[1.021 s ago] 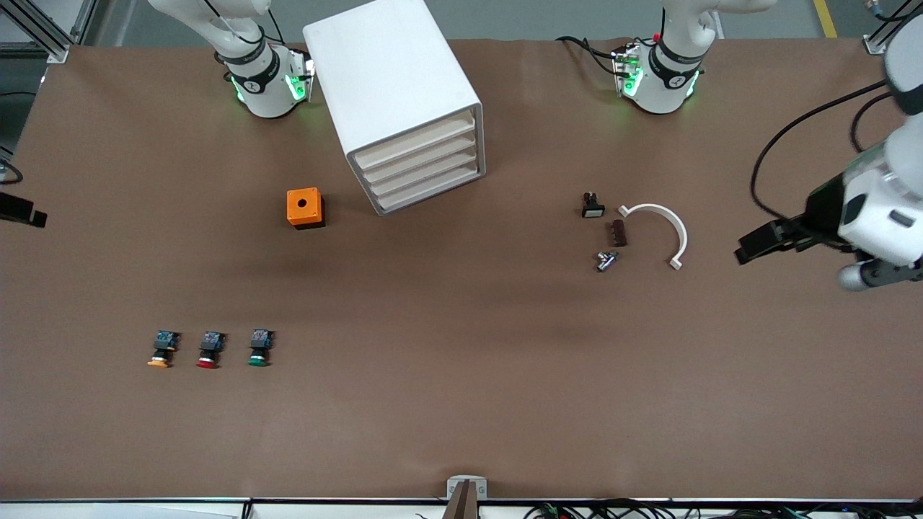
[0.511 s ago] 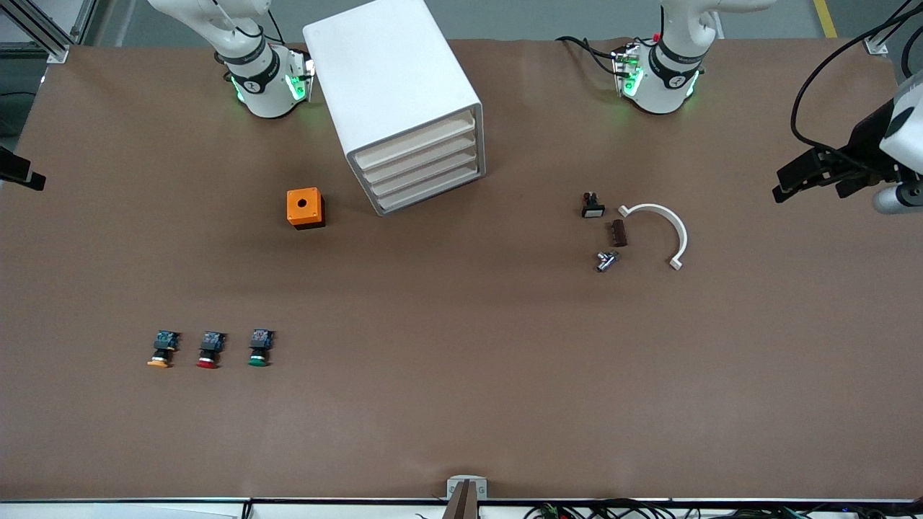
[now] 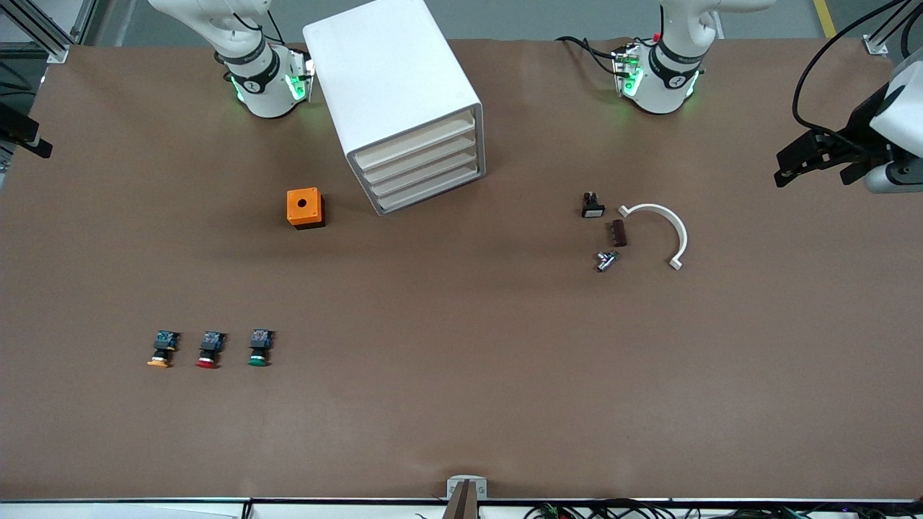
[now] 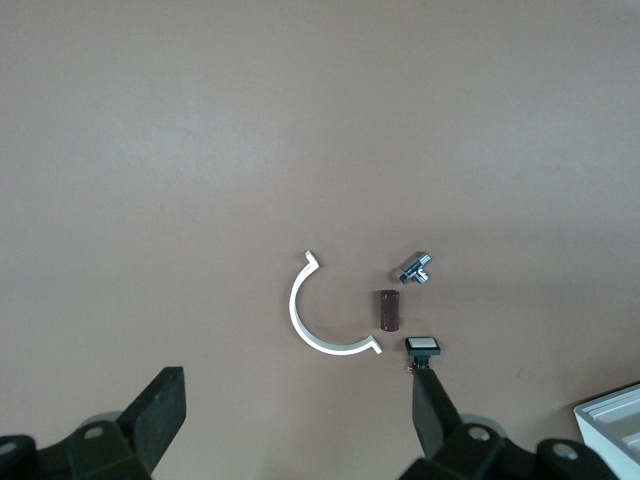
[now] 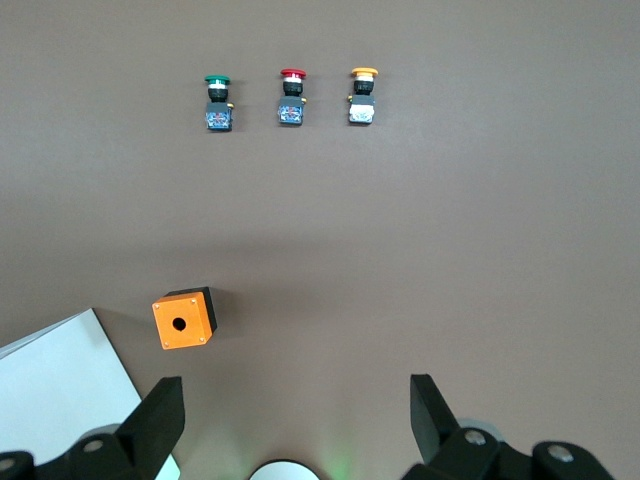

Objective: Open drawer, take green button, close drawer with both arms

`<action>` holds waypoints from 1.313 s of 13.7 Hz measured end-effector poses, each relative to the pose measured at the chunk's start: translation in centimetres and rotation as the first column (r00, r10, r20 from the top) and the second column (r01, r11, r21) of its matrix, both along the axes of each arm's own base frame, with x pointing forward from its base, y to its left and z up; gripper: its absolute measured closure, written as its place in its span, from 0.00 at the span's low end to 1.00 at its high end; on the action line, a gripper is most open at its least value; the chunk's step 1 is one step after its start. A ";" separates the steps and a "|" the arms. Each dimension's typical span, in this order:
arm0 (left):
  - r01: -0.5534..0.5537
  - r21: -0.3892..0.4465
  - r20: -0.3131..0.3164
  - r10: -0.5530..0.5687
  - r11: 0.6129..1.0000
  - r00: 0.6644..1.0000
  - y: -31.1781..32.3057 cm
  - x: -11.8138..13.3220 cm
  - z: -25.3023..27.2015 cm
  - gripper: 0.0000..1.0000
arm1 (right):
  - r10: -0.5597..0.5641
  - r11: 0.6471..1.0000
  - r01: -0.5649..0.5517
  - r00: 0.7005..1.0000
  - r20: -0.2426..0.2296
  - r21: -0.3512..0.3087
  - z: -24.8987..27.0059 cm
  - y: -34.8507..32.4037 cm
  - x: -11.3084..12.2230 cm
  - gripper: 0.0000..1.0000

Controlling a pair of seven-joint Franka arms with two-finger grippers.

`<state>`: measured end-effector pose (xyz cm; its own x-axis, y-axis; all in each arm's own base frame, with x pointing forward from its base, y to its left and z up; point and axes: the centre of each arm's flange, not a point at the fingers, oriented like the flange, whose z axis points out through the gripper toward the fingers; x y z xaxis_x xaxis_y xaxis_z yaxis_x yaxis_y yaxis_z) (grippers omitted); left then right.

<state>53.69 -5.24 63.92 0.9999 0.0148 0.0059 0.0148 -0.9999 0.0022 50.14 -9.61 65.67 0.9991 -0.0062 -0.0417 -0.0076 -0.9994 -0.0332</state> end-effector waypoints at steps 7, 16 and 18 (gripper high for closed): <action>0.026 0.011 -0.009 -0.026 1.000 1.000 -1.3 -0.2 -0.4 0.00 | 0.052 0.997 -0.051 0.999 0.014 -0.050 0.2 2.2 0.6 0.00; -0.023 0.014 -0.026 0.023 1.000 0.999 1.3 -1.2 0.3 0.00 | 0.021 0.999 -0.020 1.000 0.017 -0.025 0.1 0.8 0.4 0.00; -0.028 0.015 -0.025 0.029 0.999 0.999 1.6 -1.8 0.6 0.00 | 0.013 1.000 -0.013 1.000 0.018 -0.016 0.0 0.4 0.3 0.00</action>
